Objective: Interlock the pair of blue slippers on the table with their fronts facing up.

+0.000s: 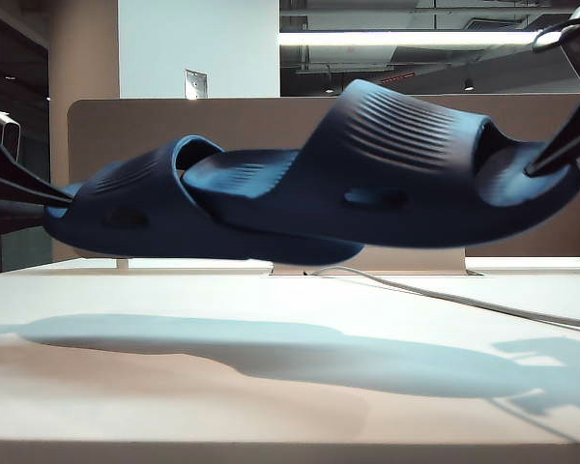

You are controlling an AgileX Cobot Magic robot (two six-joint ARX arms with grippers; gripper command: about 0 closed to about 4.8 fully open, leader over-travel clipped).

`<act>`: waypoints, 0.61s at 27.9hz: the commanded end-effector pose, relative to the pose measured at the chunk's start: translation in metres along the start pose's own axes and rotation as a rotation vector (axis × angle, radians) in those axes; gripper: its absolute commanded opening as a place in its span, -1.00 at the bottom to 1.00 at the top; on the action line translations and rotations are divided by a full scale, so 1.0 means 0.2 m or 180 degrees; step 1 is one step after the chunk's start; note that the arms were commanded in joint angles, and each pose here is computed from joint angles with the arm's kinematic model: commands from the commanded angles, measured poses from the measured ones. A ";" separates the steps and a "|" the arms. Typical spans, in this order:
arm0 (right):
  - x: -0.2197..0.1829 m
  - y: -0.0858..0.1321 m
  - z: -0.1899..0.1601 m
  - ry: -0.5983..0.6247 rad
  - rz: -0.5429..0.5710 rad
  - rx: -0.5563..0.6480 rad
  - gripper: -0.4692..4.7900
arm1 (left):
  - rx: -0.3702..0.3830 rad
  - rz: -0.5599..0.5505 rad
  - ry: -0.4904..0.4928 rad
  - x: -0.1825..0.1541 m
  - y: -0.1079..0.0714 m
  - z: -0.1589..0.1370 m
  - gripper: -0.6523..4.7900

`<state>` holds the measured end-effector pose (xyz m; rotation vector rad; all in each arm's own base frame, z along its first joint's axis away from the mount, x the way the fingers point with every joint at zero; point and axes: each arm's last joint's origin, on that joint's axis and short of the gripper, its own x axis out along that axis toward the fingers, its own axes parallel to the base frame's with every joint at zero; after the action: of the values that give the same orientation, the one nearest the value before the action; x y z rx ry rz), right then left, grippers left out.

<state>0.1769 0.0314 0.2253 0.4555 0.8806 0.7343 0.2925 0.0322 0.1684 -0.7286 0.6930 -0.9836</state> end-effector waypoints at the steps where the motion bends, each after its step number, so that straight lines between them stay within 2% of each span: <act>1: 0.00 -0.01 -0.01 0.0051 -0.0213 -0.0133 -0.82 | -0.0012 -0.0082 0.0052 0.00 -0.01 -0.01 -0.78; 4: 0.00 -0.01 -0.01 0.0091 -0.0324 -0.0161 -0.82 | -0.0071 -0.0080 0.0095 0.00 -0.01 -0.03 -0.78; 8: 0.02 -0.03 0.01 0.0183 -0.0303 -0.0145 -0.82 | -0.0103 -0.0118 0.0151 0.02 -0.01 -0.04 -0.78; 11: 0.05 -0.05 0.06 0.0388 -0.0297 -0.0156 -0.82 | -0.0066 -0.0298 0.0267 0.07 -0.04 -0.05 -0.78; 17: 0.08 -0.07 0.12 0.0444 -0.0286 -0.0280 -0.82 | -0.0041 -0.0444 0.0359 0.11 -0.06 -0.06 -0.78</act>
<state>0.2070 0.0317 0.2214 0.3025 1.0074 0.7090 0.2868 0.0067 0.1626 -0.7250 0.7700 -1.0901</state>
